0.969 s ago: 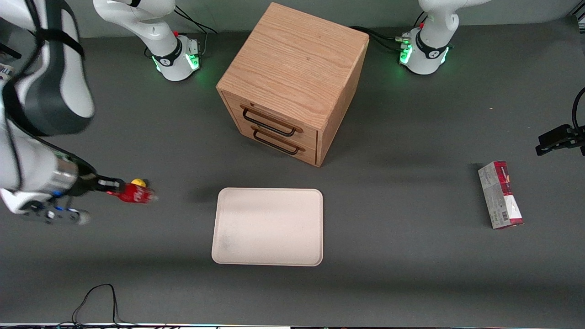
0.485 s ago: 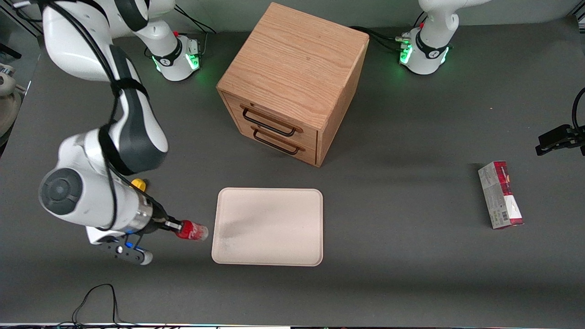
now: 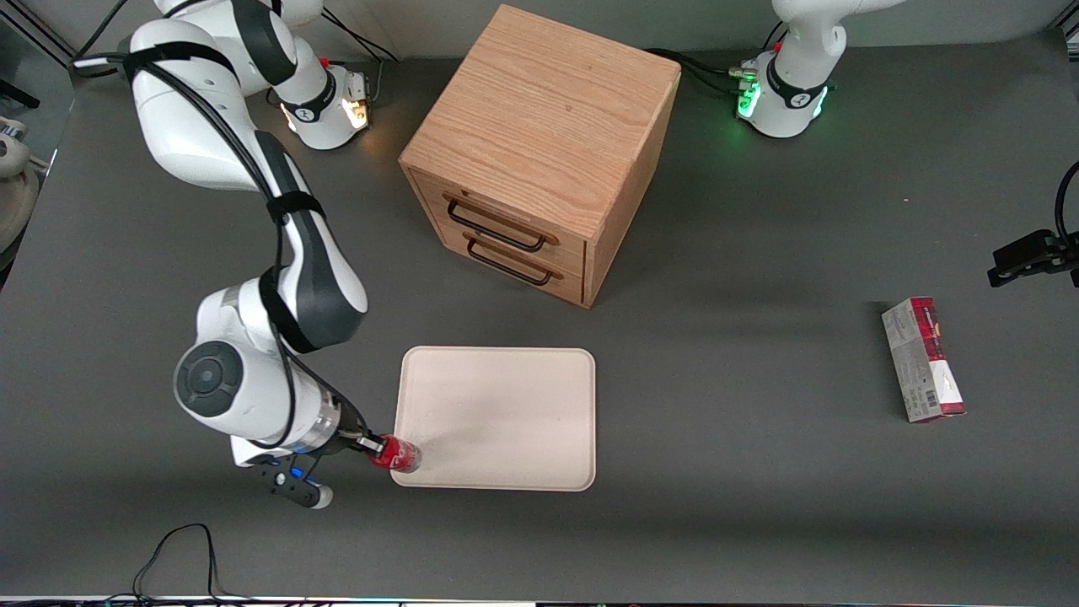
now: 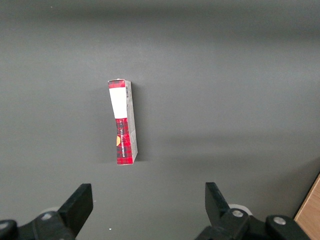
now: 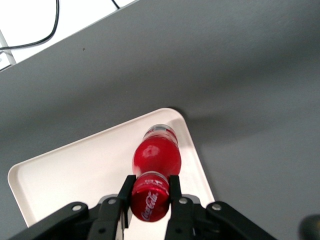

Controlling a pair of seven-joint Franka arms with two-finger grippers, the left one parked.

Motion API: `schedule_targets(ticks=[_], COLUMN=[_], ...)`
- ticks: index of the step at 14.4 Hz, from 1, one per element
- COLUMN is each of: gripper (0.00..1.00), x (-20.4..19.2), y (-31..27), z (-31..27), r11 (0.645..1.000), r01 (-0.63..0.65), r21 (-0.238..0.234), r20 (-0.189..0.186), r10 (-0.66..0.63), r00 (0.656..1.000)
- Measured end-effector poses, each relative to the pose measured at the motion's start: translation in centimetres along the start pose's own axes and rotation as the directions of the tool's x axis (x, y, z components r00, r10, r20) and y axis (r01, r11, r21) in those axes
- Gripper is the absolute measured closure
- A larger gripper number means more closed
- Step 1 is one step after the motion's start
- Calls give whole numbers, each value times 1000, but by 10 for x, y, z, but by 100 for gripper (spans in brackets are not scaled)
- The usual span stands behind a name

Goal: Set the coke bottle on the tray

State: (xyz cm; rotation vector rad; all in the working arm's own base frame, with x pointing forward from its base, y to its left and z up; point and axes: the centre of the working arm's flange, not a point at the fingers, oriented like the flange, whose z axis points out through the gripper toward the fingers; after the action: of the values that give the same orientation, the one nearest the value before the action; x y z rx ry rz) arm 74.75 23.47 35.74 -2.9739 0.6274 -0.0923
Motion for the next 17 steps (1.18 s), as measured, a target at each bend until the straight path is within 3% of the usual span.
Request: schedule_targets(ticks=[8, 9, 15, 17], gripper=[69, 65, 4, 0], x=[-8, -8, -10, -10], y=[-9, -9, -12, -11], z=[31, 31, 28, 21], r11=[999, 999, 997, 997], r01=[23, 27, 49, 48], r21=[-25, -32, -55, -65], r20=[4, -2, -27, -22], r10=[-23, -27, -51, -50], r00=[1000, 1000, 998, 999])
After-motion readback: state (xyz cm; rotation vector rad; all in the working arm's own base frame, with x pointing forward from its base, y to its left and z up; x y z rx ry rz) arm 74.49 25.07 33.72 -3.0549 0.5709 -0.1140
